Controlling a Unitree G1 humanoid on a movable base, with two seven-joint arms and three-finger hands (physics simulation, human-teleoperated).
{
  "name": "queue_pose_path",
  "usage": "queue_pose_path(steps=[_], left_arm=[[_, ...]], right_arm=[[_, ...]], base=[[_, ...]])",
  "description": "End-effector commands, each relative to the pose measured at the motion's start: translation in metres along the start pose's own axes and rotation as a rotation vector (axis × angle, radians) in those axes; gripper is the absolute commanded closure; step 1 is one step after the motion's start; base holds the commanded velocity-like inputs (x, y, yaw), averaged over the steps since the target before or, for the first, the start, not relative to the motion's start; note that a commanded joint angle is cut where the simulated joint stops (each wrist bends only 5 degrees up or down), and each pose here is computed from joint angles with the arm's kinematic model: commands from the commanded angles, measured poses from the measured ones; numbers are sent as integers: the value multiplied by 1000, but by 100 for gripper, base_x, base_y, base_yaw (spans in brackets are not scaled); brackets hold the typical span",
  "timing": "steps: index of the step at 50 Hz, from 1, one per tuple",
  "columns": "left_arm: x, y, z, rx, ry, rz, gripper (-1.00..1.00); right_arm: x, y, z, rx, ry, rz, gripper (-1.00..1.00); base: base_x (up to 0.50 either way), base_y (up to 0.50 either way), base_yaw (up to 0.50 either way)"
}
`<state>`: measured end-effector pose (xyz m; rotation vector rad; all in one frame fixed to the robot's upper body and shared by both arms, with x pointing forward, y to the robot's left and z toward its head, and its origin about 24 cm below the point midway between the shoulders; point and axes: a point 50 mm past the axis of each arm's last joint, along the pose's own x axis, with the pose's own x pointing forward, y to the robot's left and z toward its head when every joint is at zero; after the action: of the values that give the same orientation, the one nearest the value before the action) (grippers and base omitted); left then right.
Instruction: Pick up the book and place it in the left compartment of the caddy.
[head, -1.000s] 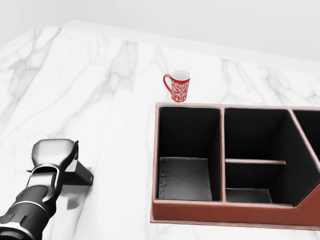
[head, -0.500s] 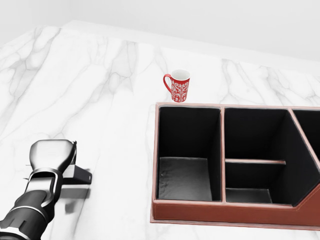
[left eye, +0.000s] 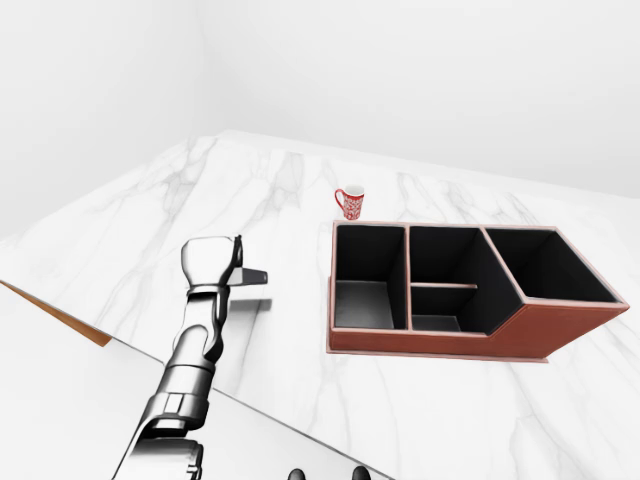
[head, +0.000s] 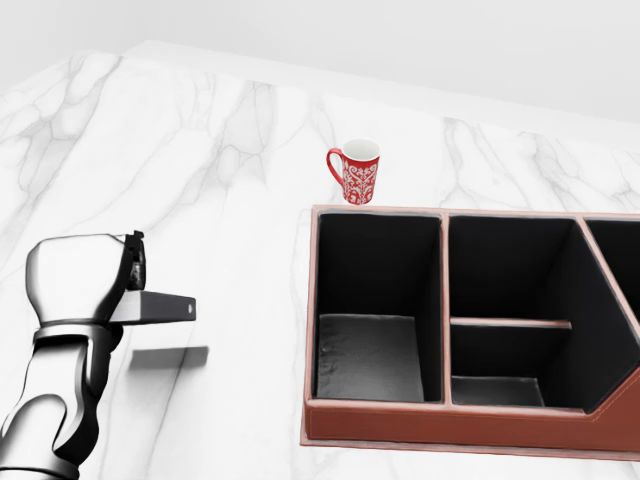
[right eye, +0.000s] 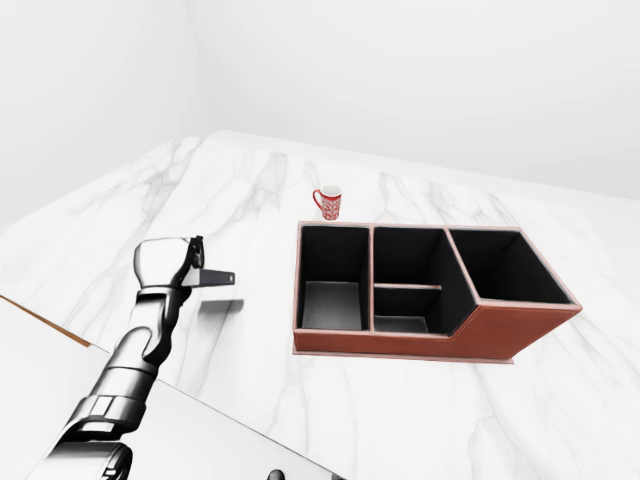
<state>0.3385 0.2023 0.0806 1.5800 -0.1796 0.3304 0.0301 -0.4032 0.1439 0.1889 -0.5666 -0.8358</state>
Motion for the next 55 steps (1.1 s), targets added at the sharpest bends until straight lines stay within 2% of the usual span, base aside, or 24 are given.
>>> queue_pose_path(steps=[1, 2, 3, 4, 6, 7, 9, 13, 15, 18, 21, 22, 26, 34, 36, 46, 55], left_arm=[[-5, 33, 9, 3, -36, 127, 100], [-9, 38, 12, 31, -61, 134, 100], [-10, 39, 13, -12, -49, 115, 100], [-11, 41, 14, 18, -54, 124, 100], [-13, 49, 15, -2, -49, 134, 100], [-14, 54, 17, 26, -58, 140, 100], [-15, 61, 19, 9, -59, 144, 100], [-25, 84, 29, 48, -93, 183, 100], [-27, 87, 30, 49, -90, 195, 100], [-39, 102, 38, 49, -121, 223, 100], [-41, 106, 39, 37, -122, 230, 100], [-48, 115, 44, 45, -130, 241, 100], [-57, 129, 50, 45, -146, 275, 100], [-65, 148, 58, 33, -170, 306, 100], [-65, 149, 60, 7, -188, 299, 100], [-66, 156, 73, 14, -214, 299, 100], [-67, 178, 86, -8, -250, 317, 100]], right_arm=[[0, 0, 0, 0, 0, 1, -100], [0, 0, 0, 0, 2, 1, -100], [0, 0, -1, 0, 2, 1, -100], [0, 0, 0, 0, 1, 1, -100], [0, 1, 0, 0, -1, 1, -100], [0, 0, 0, 0, 1, 1, -100], [0, 0, 0, 1, 1, 0, -100], [0, 0, 0, 0, -2, 0, -100], [0, 0, -1, 1, 1, 0, -100], [0, 0, 1, 0, -5, 0, -100], [0, 0, 1, 0, -4, 1, -100], [0, 0, 1, 1, -2, 1, -100], [0, 0, -1, -1, 3, 1, -100], [0, 0, 2, -1, -6, -1, -100], [0, 0, 3, 1, -12, 0, -100], [-1, 0, 0, 2, -1, 2, -100], [-1, 0, 1, 1, -2, 2, -100]], base=[[0, 0, 0], [0, 0, 0], [0, 0, 0], [0, 0, 0], [0, 0, 0], [0, 0, 0], [0, 0, 0], [0, 0, 0], [0, 0, 0], [0, 0, 0], [0, 0, 0], [0, 0, 0], [0, 0, 0], [0, 0, 0], [0, 0, 0], [0, 0, 0], [0, 0, 0]])
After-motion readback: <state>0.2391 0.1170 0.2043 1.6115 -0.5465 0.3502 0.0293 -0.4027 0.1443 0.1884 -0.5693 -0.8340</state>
